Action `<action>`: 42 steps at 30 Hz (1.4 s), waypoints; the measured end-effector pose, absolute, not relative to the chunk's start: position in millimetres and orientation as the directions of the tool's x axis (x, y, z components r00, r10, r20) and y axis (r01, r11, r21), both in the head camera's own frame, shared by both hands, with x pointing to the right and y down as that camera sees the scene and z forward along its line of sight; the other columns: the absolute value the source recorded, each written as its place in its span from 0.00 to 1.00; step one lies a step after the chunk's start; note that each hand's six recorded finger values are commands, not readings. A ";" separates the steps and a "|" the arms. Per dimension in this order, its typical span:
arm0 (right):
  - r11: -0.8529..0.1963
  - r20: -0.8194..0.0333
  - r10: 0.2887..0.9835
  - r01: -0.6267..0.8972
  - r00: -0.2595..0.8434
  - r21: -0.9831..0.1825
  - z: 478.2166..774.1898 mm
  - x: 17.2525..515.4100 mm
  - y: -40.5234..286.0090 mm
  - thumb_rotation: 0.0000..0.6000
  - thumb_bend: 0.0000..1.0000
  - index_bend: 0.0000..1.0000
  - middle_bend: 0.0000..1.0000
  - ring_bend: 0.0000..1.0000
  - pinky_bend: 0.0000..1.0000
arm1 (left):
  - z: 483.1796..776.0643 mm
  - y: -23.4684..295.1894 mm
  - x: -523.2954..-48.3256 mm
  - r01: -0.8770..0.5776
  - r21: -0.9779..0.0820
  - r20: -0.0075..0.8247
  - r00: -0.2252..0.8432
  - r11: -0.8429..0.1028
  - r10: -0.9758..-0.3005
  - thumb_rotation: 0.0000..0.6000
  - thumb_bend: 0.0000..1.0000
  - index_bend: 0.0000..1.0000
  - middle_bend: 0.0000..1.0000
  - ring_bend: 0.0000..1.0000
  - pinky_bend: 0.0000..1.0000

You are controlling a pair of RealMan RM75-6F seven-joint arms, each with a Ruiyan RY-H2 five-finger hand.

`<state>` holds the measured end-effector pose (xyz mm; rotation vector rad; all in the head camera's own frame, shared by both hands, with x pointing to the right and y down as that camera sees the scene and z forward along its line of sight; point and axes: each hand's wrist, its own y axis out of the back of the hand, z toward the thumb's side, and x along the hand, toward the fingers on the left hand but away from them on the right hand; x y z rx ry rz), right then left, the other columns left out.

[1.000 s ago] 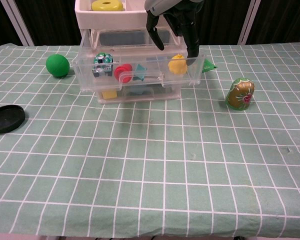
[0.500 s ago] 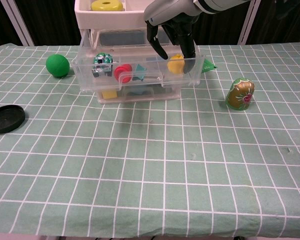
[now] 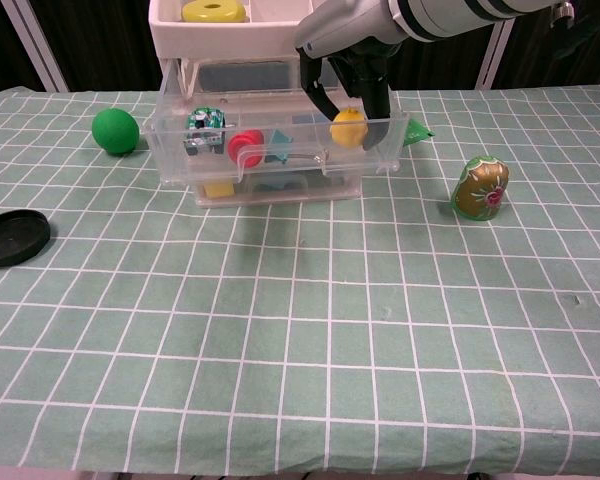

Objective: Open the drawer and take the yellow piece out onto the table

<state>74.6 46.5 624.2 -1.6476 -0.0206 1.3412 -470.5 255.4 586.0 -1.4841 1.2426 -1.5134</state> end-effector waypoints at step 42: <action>-0.569 -0.494 0.780 0.107 0.385 -0.815 603.0 307.0 101.9 1.00 0.33 0.57 0.95 1.00 1.00 | 581.5 243.8 -442.3 -0.146 -0.943 0.309 -0.051 -0.299 -0.950 1.00 0.00 0.34 0.21 0.15 0.19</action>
